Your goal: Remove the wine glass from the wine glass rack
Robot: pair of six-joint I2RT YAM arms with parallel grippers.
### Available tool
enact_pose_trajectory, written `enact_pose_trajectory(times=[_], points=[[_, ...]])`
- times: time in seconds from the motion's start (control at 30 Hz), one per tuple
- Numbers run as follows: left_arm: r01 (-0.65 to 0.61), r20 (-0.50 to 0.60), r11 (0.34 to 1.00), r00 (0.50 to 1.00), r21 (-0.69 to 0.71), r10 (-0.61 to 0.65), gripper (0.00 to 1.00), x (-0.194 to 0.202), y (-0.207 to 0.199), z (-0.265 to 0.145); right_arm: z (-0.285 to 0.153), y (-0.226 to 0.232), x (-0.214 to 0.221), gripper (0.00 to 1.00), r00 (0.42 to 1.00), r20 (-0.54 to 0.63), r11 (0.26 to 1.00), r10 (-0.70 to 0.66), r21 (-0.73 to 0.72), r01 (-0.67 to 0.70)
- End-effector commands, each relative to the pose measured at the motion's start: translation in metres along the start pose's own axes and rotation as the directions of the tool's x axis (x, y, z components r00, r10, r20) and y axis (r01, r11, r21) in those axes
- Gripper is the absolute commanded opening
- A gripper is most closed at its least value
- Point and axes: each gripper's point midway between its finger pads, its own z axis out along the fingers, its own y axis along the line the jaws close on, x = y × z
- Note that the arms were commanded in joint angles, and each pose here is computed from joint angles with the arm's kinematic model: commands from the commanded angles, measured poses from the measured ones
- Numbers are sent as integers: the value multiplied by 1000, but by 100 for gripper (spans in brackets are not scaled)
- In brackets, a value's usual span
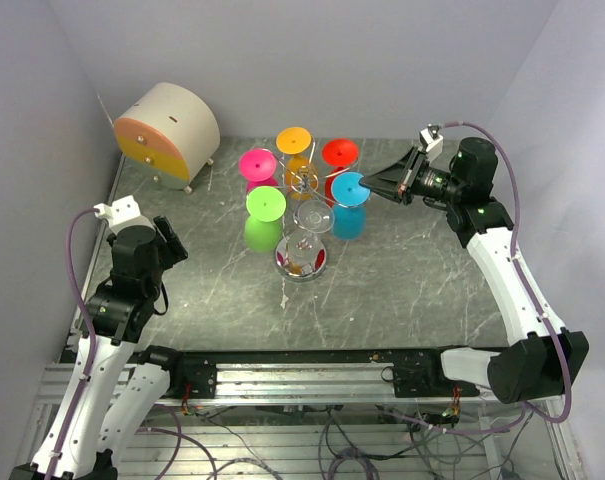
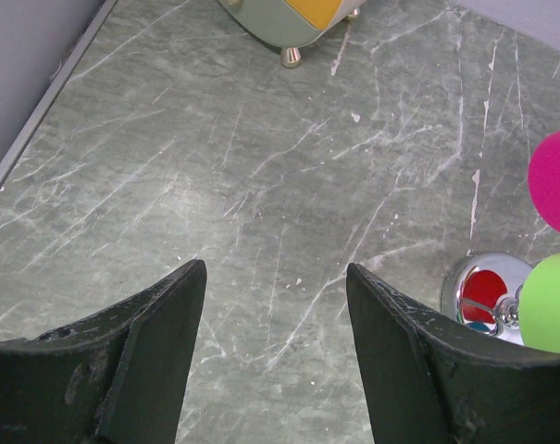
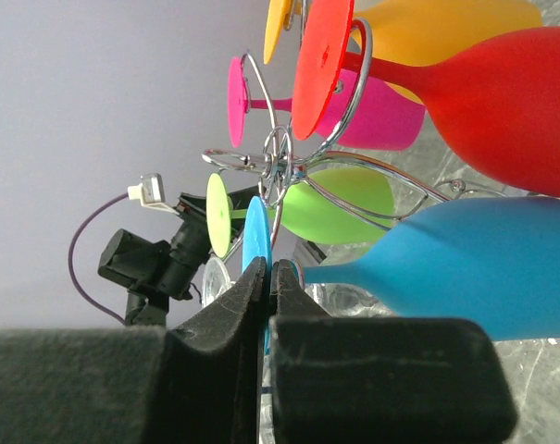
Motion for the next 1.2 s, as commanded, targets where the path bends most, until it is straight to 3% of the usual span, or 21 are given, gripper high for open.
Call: enact_pose_trajectory(times=[0.0, 0.2, 0.67, 1.17], points=[[18, 27, 1000, 999, -1, -18, 73, -10, -1, -5, -3, 19, -8, 0, 999, 48, 998, -26, -49, 28], [18, 28, 1000, 999, -2, -18, 73, -10, 0, -5, -4, 31, -9, 0, 999, 48, 995, 2, -99, 2], [17, 26, 1000, 1000, -1, -16, 73, -10, -1, -5, -8, 14, -3, 0, 998, 64, 1000, 23, -10, -23], [15, 22, 1000, 1000, -5, -14, 73, -9, 0, -4, -22, 25, 15, 0, 998, 43, 999, 34, -31, -33]])
